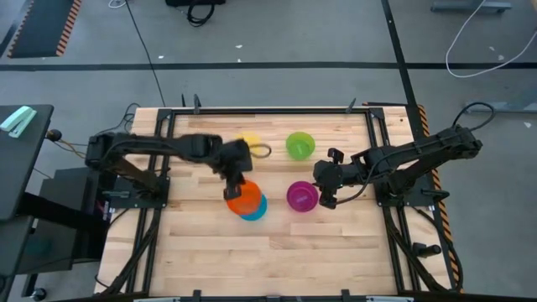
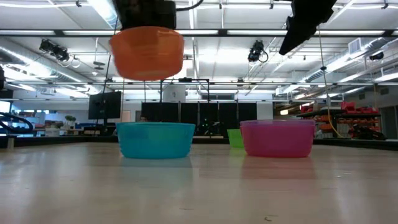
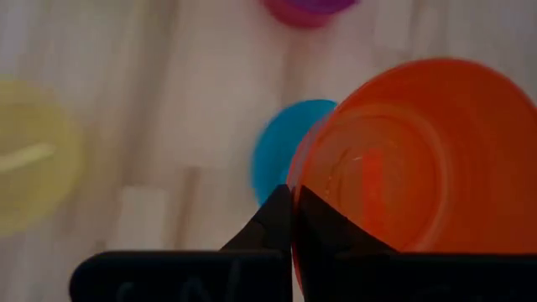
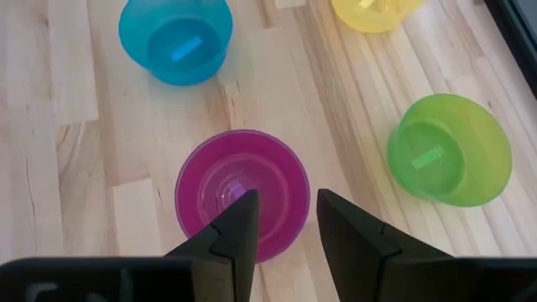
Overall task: Nest bowls inside each other
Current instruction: Stack the orange bowl on top of the blue bowl
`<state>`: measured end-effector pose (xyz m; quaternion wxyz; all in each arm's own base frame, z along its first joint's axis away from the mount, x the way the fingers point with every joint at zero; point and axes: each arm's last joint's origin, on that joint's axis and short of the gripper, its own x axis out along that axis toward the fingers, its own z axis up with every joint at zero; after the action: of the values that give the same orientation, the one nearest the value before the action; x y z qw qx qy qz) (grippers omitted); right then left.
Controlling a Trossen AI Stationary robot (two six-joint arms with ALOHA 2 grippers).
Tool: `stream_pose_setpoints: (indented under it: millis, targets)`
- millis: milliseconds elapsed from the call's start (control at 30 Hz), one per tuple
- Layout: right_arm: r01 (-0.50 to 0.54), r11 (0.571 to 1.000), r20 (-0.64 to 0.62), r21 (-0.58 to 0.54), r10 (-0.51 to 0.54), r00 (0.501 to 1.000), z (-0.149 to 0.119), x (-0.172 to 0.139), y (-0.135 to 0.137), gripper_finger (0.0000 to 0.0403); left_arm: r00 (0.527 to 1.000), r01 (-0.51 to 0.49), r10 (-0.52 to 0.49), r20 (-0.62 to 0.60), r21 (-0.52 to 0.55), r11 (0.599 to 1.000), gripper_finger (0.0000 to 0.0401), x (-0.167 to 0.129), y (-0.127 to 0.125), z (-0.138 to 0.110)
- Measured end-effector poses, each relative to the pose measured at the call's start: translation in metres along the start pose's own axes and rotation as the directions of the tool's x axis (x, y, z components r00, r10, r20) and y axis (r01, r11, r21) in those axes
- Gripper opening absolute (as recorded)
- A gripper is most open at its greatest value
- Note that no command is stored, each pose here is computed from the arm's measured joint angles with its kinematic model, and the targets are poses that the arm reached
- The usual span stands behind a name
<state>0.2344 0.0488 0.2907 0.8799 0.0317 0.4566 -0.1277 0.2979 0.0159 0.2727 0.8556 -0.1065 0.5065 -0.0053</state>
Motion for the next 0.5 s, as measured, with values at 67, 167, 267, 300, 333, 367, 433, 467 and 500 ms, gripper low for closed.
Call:
stream_pose_setpoints:
  millis: [67,167,267,300,333,367,433,467,500]
  targets:
    - [-0.001,1.0,0.002,0.002,0.001,1.0,0.0,0.0,0.0,0.013,1.0,0.015,-0.015,0.005,0.001,1.0,0.0007,0.011,-0.003,-0.007]
    - [-0.003,1.0,0.006,0.004,0.003,1.0,0.001,0.0,0.0,0.013,1.0,0.011,-0.011,-0.013,-0.007,1.0,0.0007,0.025,-0.001,-0.018]
    - [-0.004,1.0,0.009,0.003,0.004,1.0,0.001,0.0,0.0,0.013,1.0,0.002,-0.003,-0.015,-0.017,1.0,0.0007,0.033,0.004,-0.025]
    - [-0.005,1.0,0.012,0.002,0.005,1.0,0.001,0.0,0.0,0.013,1.0,0.001,-0.001,-0.003,-0.021,1.0,0.0007,0.034,0.005,-0.024]
    - [-0.007,1.0,0.017,0.0,0.007,1.0,0.002,0.0,0.001,0.013,1.0,-0.002,0.002,0.006,-0.025,1.0,0.0007,0.034,0.008,-0.024]
    - [-0.008,1.0,0.02,-0.001,0.008,1.0,0.002,0.0,0.001,0.013,1.0,-0.004,0.004,0.017,-0.032,0.999,0.0007,0.034,0.011,-0.023]
    - [-0.008,1.0,0.021,-0.009,0.008,1.0,0.002,0.0,0.001,0.013,1.0,-0.014,0.015,0.027,-0.05,0.999,0.0007,0.037,0.017,-0.021]
    - [-0.009,1.0,0.022,-0.011,0.009,1.0,0.002,0.0,0.001,0.013,0.999,-0.021,0.022,0.027,-0.059,0.998,0.0007,0.038,0.02,-0.021]
    - [-0.009,1.0,0.022,-0.011,0.009,1.0,0.002,0.0,0.001,0.013,0.999,-0.027,0.029,0.021,-0.068,0.997,0.0007,0.038,0.023,-0.021]
